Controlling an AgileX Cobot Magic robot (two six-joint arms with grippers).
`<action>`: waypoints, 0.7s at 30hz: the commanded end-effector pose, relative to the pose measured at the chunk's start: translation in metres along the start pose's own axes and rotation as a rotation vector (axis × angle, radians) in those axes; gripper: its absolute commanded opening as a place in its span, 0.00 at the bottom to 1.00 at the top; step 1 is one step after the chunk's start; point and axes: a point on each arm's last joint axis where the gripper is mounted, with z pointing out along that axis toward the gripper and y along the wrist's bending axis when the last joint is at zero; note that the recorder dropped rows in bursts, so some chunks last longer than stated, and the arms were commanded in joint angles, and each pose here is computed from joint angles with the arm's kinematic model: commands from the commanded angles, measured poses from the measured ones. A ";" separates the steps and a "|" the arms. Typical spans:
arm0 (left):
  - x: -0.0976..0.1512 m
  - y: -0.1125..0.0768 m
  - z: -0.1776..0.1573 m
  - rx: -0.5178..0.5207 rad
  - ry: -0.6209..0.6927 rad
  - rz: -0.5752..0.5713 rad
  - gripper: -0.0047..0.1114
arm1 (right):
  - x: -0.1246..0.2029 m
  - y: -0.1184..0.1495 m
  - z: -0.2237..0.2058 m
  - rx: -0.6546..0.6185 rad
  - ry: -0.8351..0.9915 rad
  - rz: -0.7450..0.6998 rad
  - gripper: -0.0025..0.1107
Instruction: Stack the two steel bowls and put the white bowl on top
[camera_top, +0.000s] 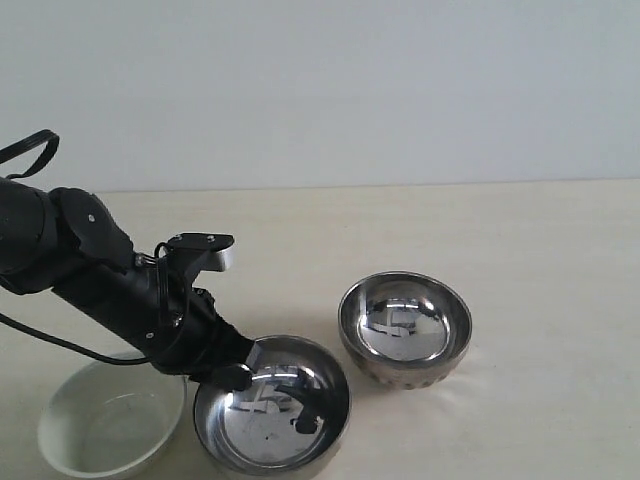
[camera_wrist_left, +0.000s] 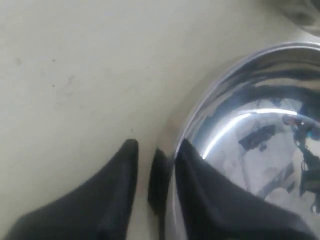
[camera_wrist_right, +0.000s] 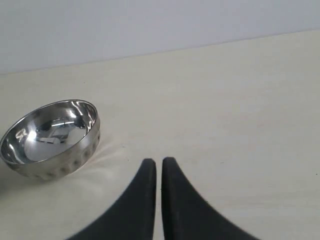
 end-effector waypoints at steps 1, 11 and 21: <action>0.002 -0.002 0.000 0.010 0.013 0.000 0.43 | -0.001 0.000 0.000 0.002 -0.016 -0.008 0.02; -0.002 -0.003 -0.010 -0.005 -0.027 0.016 0.46 | -0.001 0.000 0.000 0.002 -0.016 -0.008 0.02; -0.030 -0.015 -0.046 0.004 -0.163 0.022 0.46 | -0.001 0.000 0.000 0.002 -0.016 -0.008 0.02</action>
